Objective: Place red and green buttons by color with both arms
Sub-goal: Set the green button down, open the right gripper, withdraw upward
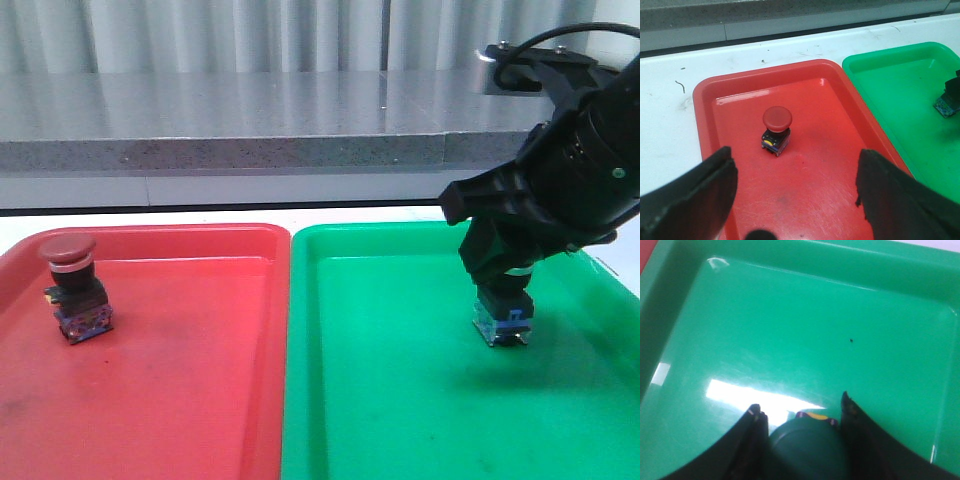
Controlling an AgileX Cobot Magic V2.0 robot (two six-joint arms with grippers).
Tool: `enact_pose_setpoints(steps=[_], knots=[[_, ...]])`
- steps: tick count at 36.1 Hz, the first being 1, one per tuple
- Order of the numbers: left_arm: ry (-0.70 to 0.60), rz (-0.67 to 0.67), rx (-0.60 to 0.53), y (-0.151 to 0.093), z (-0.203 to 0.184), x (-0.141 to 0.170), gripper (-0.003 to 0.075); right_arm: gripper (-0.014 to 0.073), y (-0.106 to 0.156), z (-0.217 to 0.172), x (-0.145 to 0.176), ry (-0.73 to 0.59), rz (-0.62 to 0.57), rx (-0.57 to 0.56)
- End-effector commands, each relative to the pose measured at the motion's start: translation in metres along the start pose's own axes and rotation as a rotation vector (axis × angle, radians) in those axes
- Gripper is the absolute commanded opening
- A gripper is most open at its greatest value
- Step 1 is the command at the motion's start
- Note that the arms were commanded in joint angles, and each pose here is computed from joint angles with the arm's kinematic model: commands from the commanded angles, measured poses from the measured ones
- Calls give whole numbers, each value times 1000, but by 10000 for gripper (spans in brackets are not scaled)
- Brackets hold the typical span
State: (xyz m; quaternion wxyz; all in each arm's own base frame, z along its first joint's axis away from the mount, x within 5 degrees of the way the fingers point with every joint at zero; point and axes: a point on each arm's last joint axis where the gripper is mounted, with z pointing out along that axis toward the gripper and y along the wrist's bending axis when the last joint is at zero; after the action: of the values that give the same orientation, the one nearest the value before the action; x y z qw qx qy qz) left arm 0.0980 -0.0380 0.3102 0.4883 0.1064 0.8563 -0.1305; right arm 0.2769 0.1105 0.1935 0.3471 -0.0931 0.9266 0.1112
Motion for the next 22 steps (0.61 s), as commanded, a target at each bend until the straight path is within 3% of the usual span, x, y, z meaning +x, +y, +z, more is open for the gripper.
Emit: enact_pose_setpoints(steps=[1,5,7,15,22], knots=[[-96,3,16,-2,-5,-14,493,324,3,-10,-15,-95,-8,-10],[-96,3,16,-2,-5,-14,493,466,3,-10,-15,-91,-8,-10],[-96,3,16,-2,-5,-14,493,493,3,-11,-15,-90,-8,-11],[-96,3,16,-2,-5,-14,493,489,6,-32,-20,-101,-14,-27],[-96,3,16,-2,-5,-14,493,489,9,-73,-22,-125,-72,-40]])
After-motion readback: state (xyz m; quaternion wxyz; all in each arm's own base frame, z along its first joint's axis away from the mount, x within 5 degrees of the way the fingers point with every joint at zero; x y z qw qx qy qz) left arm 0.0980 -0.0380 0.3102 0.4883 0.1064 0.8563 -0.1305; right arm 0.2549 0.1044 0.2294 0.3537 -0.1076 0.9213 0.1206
